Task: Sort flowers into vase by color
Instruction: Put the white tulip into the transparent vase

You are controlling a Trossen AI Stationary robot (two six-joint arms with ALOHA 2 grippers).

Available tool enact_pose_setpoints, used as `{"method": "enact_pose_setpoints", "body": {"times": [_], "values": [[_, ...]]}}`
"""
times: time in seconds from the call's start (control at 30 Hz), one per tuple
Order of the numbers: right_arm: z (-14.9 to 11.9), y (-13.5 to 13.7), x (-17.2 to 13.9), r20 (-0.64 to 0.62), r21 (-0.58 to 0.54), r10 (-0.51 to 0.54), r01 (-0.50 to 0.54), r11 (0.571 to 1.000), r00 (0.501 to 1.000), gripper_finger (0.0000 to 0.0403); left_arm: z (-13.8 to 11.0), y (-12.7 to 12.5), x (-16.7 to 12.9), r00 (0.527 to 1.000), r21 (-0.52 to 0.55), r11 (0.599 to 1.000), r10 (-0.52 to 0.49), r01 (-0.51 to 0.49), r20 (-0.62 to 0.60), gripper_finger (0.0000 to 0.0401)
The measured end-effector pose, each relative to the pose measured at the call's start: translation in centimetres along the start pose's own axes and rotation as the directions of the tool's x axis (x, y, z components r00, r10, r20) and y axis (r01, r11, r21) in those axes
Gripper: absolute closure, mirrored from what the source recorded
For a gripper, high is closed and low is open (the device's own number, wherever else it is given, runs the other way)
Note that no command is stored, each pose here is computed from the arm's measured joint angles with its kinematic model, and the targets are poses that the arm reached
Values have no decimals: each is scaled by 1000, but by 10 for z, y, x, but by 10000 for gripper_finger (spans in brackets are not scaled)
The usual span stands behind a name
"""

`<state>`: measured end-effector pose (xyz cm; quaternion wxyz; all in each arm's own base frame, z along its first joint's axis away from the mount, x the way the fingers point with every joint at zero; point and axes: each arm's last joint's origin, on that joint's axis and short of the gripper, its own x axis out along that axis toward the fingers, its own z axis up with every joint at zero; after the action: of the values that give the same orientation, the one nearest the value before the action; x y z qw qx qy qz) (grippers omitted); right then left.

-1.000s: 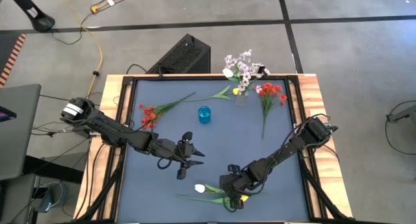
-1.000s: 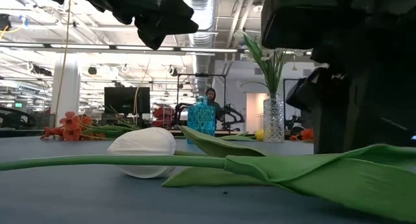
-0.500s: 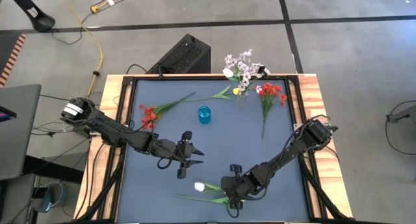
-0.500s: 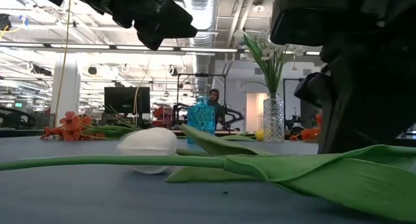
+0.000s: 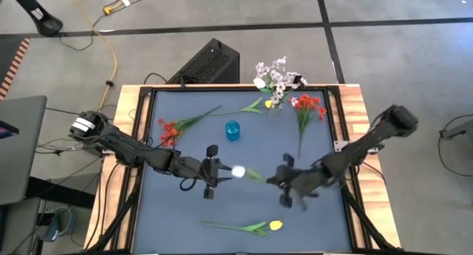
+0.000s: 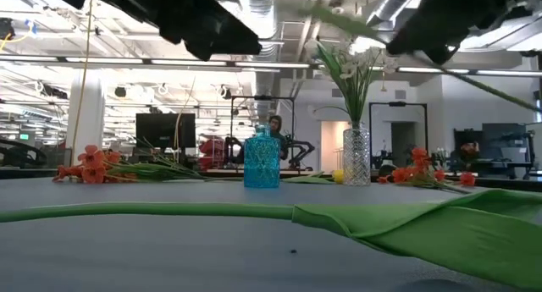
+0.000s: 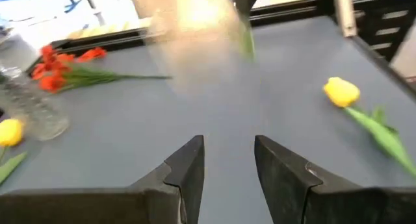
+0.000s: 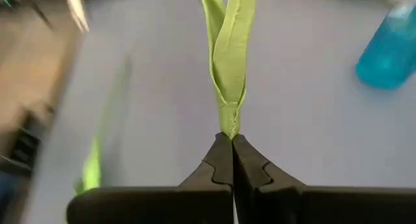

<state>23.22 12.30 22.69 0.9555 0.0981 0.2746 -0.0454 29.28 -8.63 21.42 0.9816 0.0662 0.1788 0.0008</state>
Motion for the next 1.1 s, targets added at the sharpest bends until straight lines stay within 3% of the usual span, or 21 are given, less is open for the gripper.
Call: {"method": "enact_pose_setpoints", "body": {"times": [0.1,0.23,0.37,0.47,0.6,0.83,0.97,1.1], "values": [[-6,-20,-19,194,26,89,-96,995,977,387,-3,1,2,1000,-2,1000,19,-19,-19,276],[-4,-35,-47,441,-21,170,-180,983,881,387,-13,0,8,997,-5,999,36,-37,-75,276],[2,-46,-69,573,-130,190,-140,982,797,387,-25,-2,18,992,-7,999,41,-43,-119,276],[6,-59,-84,632,-202,168,-47,978,756,387,-34,-4,24,987,8,999,42,-42,-156,276],[8,-87,-100,717,-172,78,67,983,693,387,-31,-3,22,988,33,999,47,-42,-150,276],[2,-140,-116,875,14,-121,226,974,469,387,-16,2,10,993,74,995,76,-69,-94,276],[-8,-166,-116,892,176,-295,338,924,341,387,-12,6,11,995,93,992,89,-84,-54,276],[-13,-192,-115,858,345,-452,378,859,245,387,-10,14,14,995,79,992,99,-96,-31,276]]}}
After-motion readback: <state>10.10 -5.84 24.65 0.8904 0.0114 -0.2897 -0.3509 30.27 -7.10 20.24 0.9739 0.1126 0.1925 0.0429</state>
